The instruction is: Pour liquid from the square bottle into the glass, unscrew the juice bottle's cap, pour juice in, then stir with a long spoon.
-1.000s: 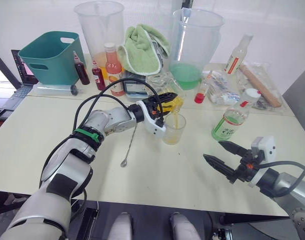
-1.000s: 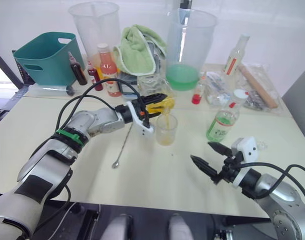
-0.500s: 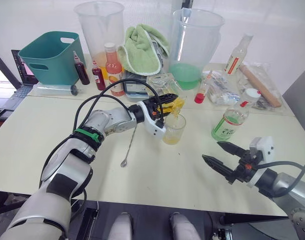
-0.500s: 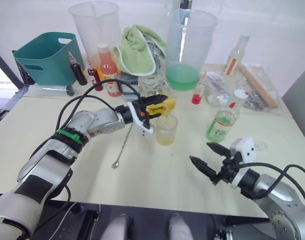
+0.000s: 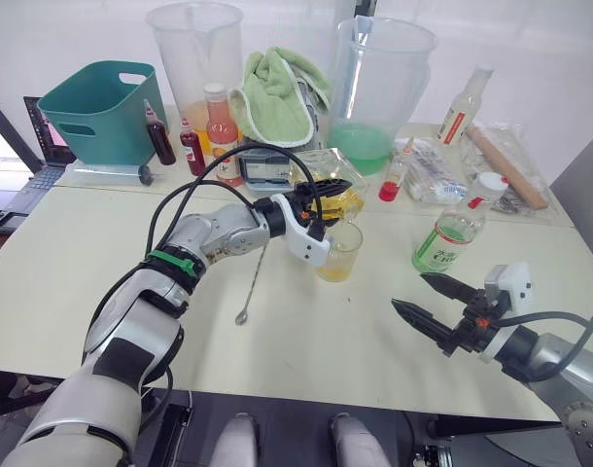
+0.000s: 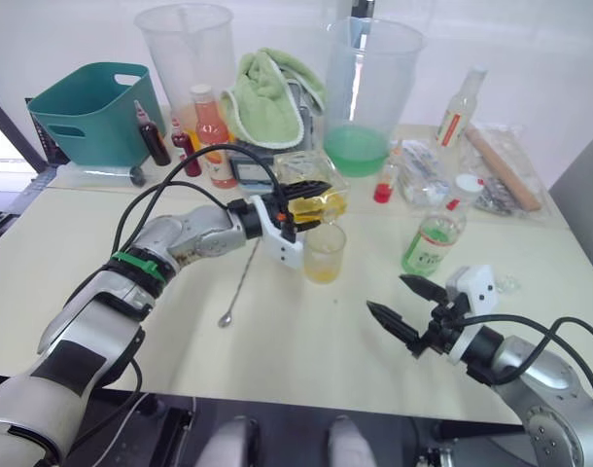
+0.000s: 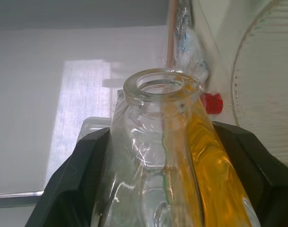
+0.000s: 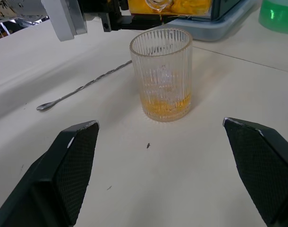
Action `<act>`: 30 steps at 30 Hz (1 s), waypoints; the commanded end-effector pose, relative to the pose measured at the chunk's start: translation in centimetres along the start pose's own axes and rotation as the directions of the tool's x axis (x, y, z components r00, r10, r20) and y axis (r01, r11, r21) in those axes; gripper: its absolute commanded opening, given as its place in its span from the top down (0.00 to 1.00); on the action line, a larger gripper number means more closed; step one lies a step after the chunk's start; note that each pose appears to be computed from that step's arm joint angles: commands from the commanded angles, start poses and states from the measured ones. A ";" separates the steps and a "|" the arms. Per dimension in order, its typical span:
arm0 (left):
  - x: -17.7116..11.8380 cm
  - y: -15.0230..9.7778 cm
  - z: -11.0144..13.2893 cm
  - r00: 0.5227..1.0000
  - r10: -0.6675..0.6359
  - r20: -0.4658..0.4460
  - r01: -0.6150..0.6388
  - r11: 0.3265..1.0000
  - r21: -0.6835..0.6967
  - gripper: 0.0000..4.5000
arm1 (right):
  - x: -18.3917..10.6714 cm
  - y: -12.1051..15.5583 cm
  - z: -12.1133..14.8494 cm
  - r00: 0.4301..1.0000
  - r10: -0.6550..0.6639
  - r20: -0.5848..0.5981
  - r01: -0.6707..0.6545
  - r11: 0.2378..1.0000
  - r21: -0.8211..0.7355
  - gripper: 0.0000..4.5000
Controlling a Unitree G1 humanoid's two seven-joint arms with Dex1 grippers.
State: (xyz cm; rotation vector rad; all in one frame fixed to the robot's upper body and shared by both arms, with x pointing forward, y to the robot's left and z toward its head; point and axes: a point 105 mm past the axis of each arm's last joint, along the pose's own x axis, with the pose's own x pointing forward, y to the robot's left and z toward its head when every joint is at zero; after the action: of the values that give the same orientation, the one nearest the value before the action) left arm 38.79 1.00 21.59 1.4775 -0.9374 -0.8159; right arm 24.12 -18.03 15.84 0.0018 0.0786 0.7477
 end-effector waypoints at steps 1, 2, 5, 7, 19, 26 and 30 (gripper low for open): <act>0.0 6.5 0.0 0.982 0.187 0.019 -0.187 0.982 -0.027 0.38 | 0.0 0.3 0.7 1.000 0.018 0.020 -0.018 1.000 -0.015 0.01; -0.2 6.8 -0.3 0.982 0.191 0.007 -0.190 0.980 -0.058 0.38 | 0.0 0.3 0.7 1.000 0.022 0.020 -0.022 1.000 -0.013 0.01; -0.6 7.6 -1.4 0.973 0.227 -0.050 -0.233 0.956 -0.179 0.38 | 0.1 0.3 0.9 0.999 0.035 0.019 -0.034 0.999 -0.014 0.01; -1.0 8.2 -2.0 0.964 0.252 -0.085 -0.265 0.931 -0.251 0.38 | 0.1 0.3 1.1 0.999 0.045 0.022 -0.045 0.999 -0.016 0.01; -7.0 12.1 -7.1 0.820 0.405 -0.404 -0.571 0.538 -0.620 0.38 | 1.3 0.5 3.0 0.982 0.182 0.044 -0.182 0.983 -0.022 0.01; -13.2 11.0 -10.2 0.673 0.368 -0.642 -0.740 0.332 -0.585 0.38 | 3.1 0.2 3.4 0.962 0.272 0.030 -0.272 0.962 -0.021 0.01; -15.8 9.3 -10.2 0.621 0.327 -0.712 -0.784 0.275 -0.557 0.38 | 3.2 0.5 3.3 0.951 0.307 0.023 -0.307 0.952 -0.017 0.01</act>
State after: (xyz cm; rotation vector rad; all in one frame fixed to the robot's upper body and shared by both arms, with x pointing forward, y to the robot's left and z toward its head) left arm 41.79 18.76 27.48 0.3028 -0.3238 -0.2421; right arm 26.70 -15.58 18.12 0.0333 0.0728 1.0317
